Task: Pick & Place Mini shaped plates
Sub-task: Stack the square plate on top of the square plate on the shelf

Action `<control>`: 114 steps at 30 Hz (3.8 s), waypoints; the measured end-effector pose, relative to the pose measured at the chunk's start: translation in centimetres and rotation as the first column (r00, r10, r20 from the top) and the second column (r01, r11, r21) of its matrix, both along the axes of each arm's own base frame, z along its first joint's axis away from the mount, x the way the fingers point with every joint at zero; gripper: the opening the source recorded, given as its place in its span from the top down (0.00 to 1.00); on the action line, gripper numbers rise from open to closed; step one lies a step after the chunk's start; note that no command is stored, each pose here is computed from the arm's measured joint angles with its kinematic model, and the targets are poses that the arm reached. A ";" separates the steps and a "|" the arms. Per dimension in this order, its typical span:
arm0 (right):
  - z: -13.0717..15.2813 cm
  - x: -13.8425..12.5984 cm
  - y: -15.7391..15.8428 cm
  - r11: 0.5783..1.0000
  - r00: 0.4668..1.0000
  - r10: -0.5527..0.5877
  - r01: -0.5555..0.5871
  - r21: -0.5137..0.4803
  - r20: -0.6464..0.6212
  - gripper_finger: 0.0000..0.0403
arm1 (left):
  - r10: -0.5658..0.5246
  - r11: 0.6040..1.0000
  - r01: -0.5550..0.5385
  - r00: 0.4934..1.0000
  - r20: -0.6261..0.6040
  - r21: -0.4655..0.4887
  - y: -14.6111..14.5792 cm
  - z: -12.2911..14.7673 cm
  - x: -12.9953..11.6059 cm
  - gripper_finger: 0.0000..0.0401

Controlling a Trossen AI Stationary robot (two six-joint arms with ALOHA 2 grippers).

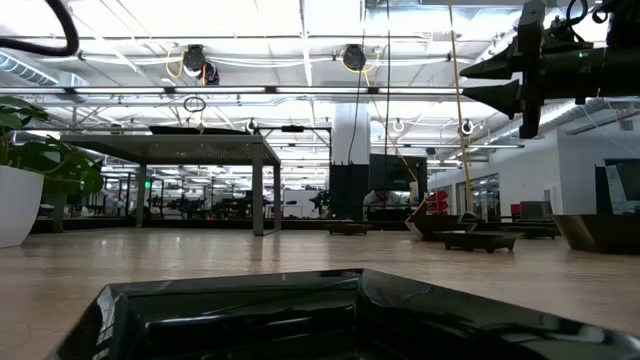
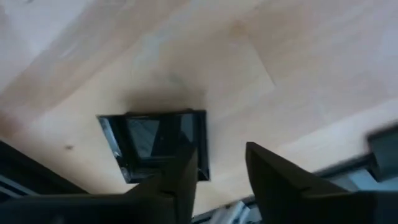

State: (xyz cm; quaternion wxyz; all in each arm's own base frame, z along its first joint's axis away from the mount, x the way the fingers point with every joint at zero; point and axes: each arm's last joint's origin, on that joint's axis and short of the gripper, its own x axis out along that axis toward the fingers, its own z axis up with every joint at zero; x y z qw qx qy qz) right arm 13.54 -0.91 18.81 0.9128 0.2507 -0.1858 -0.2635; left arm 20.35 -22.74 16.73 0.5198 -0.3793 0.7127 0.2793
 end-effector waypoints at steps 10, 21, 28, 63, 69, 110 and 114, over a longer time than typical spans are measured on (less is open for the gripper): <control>0.0 0.0 0.0 1.000 1.000 0.000 0.000 0.000 -0.001 0.64 | 0.016 0.999 -0.015 1.000 -0.022 0.052 1.0 -1.8 -0.9 0.54; -0.1 0.0 0.0 1.000 1.000 -0.001 0.001 -0.006 -0.017 0.64 | 0.042 0.999 -0.042 0.999 -0.005 0.002 0.9 -2.6 -0.9 0.81; -0.1 0.0 0.0 1.000 1.000 -0.003 0.003 -0.007 -0.017 0.64 | 0.044 0.997 -0.046 0.999 -0.022 -0.061 0.6 -2.5 -0.7 0.97; -0.1 0.0 0.0 1.000 1.000 -0.005 0.005 -0.006 -0.017 0.64 | -0.668 0.740 0.594 0.706 0.236 0.316 11.6 13.2 10.3 0.99; -0.1 0.0 0.0 1.000 1.000 -0.005 0.004 -0.006 -0.017 0.64 | -0.674 0.702 0.605 0.734 0.077 0.377 16.7 15.7 10.2 0.96; -0.2 0.1 0.0 1.000 1.000 -0.005 0.005 -0.007 -0.026 0.64 | 0.039 0.684 -0.039 0.999 0.017 0.729 37.0 21.3 -4.3 0.97; -0.2 0.1 0.0 1.000 1.000 -0.005 0.005 -0.007 -0.026 0.64 | 0.082 0.716 -0.029 0.996 -0.043 0.697 37.4 19.1 -4.6 0.99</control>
